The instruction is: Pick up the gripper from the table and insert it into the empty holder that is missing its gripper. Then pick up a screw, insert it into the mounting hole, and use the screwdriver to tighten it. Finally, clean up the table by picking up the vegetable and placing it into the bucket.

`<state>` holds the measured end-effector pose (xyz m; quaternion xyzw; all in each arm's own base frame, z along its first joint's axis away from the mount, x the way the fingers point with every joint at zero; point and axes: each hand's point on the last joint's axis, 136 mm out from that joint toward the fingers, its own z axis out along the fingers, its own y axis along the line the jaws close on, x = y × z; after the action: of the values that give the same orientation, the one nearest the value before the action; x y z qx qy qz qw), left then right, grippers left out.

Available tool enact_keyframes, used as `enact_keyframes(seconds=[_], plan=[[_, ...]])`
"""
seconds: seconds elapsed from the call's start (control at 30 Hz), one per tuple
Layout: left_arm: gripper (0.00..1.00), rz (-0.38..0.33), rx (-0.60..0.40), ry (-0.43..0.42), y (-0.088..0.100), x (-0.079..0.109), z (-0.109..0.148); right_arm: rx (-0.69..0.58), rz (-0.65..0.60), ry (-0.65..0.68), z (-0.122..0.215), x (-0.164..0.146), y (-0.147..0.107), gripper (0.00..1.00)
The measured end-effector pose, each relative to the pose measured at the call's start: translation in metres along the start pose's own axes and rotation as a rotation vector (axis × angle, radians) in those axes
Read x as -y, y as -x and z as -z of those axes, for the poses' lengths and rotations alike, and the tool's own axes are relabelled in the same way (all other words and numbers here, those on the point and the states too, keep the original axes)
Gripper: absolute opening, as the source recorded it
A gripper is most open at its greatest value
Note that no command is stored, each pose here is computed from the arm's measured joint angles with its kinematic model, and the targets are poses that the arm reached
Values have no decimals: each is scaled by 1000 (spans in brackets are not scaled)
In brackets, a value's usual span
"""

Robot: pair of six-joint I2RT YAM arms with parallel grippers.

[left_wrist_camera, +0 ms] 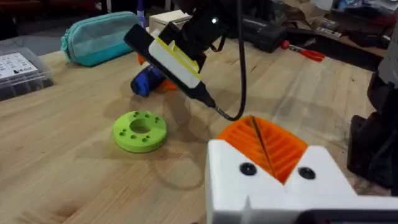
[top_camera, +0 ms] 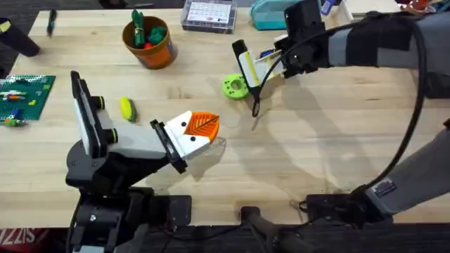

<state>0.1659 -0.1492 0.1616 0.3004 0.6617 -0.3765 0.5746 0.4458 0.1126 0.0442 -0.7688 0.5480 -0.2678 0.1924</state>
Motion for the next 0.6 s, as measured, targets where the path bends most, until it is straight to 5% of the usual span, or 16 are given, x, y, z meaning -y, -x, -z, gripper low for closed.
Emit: enact_keyframes(seconds=[0.17,0.4,0.6], plan=[[7,0,0,0,0,0,0,-38,-92,-15,11,7,-7,945],[7,0,0,0,0,0,0,-29,-234,61,35,-9,8,993],[7,0,0,0,0,0,0,3,-531,1,83,9,16,994]])
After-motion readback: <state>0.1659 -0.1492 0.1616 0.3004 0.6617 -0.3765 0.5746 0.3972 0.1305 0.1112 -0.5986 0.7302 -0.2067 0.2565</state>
